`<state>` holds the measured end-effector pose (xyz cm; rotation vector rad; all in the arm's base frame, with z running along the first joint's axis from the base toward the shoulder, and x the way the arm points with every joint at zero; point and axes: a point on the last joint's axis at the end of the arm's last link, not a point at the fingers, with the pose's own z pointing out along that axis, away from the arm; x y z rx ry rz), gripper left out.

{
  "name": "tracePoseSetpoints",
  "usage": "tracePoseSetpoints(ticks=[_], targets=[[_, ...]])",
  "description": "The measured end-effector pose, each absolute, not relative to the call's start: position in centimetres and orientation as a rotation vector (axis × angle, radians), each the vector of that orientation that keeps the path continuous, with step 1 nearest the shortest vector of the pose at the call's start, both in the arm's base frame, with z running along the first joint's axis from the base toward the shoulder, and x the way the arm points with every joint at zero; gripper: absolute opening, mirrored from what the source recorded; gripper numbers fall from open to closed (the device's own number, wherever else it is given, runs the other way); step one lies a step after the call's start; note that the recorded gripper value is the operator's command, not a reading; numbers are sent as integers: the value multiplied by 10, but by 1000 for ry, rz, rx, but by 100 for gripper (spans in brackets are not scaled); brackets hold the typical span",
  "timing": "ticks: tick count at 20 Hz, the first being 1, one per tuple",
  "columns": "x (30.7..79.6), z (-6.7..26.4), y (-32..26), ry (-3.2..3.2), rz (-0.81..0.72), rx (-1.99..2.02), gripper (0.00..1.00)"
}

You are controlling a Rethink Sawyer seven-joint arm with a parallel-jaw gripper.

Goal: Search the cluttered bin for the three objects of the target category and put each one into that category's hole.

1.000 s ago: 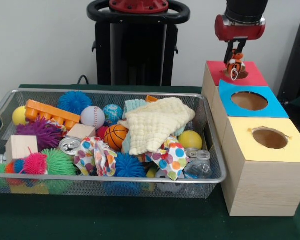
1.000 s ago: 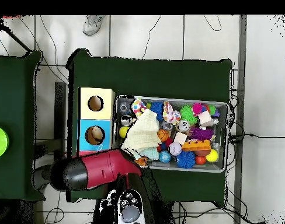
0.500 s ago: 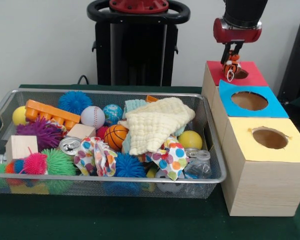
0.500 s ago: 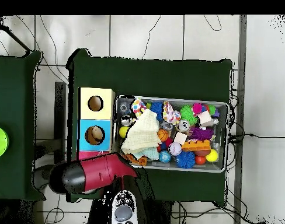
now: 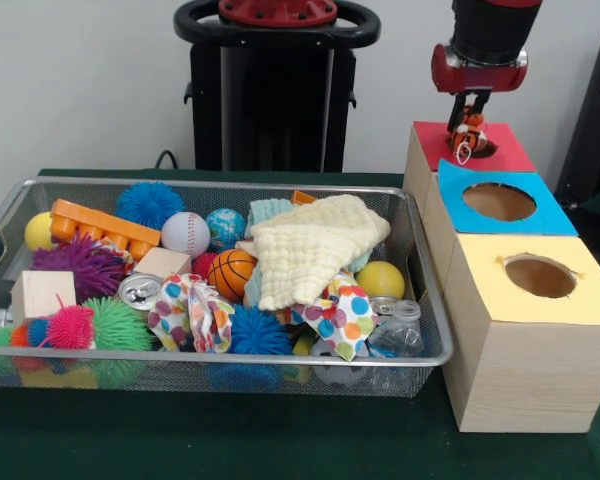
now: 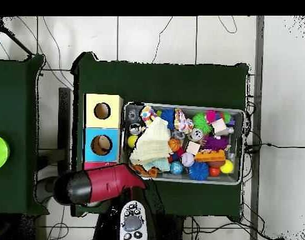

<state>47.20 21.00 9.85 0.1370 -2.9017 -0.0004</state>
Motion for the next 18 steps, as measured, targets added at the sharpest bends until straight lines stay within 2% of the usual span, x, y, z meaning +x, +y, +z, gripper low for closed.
tracePoseSetpoints(ticks=[18], targets=[[475,89,212,-2885,-8,84,0]])
